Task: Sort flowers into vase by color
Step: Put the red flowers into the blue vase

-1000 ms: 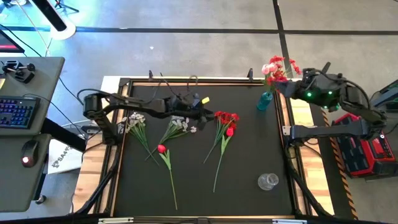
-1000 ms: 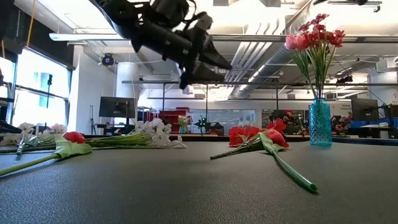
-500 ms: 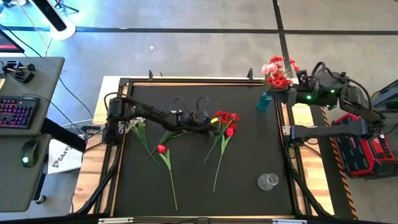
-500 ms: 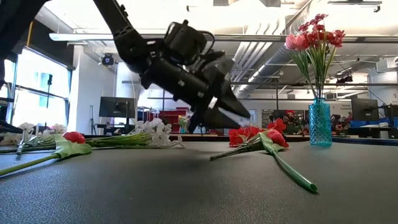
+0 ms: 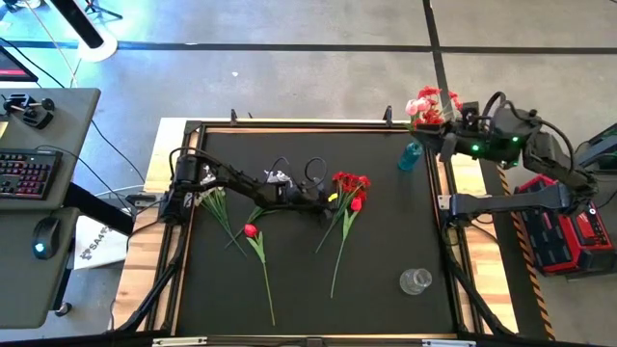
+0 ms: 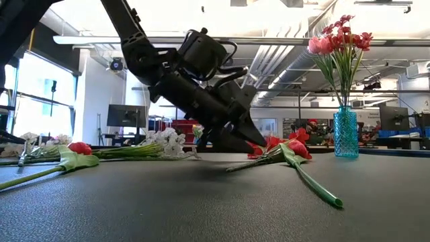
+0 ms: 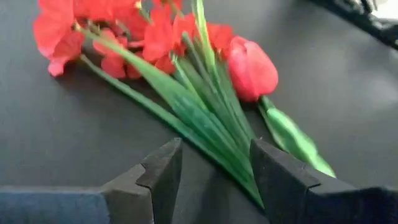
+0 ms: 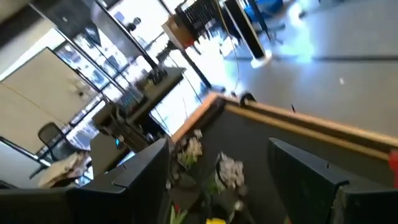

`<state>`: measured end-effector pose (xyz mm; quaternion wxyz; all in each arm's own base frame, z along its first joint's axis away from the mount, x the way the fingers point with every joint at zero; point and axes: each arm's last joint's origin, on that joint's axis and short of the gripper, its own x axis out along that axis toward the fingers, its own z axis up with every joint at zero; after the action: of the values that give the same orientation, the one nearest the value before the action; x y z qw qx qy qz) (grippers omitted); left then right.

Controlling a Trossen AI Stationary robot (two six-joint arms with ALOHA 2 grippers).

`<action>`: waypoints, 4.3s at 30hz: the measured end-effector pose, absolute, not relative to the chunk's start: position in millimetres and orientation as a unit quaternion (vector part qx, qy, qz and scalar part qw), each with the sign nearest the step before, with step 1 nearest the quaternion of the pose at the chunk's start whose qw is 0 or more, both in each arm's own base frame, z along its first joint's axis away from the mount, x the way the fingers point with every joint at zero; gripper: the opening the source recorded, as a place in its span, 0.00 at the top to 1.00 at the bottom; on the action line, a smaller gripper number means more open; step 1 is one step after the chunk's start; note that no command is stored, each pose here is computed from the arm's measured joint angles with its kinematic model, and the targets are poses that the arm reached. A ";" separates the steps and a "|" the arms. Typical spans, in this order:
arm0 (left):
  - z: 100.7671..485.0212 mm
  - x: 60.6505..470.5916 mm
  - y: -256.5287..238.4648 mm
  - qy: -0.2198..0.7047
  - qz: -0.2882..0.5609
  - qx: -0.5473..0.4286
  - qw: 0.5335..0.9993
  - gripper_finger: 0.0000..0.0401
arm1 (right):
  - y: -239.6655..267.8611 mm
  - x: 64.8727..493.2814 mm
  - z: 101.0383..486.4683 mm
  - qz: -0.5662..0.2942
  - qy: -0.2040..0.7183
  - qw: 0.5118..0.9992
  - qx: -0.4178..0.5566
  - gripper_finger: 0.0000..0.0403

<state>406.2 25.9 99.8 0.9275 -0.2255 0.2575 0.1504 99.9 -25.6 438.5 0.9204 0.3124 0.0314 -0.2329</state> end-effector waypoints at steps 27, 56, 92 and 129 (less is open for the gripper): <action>77.3 442.2 18.1 0.271 0.167 -0.206 0.925 0.61 | -22.1 120.9 428.7 -0.130 0.120 0.930 0.323 0.36; 125.2 438.9 24.6 0.242 0.146 -0.183 0.942 0.75 | 5.8 128.9 428.0 -0.104 0.130 0.937 0.307 0.36; 93.1 438.1 8.4 0.303 0.153 -0.158 0.927 0.98 | 25.7 165.5 424.1 -0.075 0.137 0.936 0.316 0.36; 351.8 356.4 77.3 -0.062 0.115 -0.137 0.982 1.00 | 62.6 249.6 387.6 -0.286 0.025 0.868 0.406 0.36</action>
<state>356.4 77.3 351.8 0.9819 -0.1367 -0.0624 0.1154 249.6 62.6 387.6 0.8677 0.4055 0.0252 -0.2865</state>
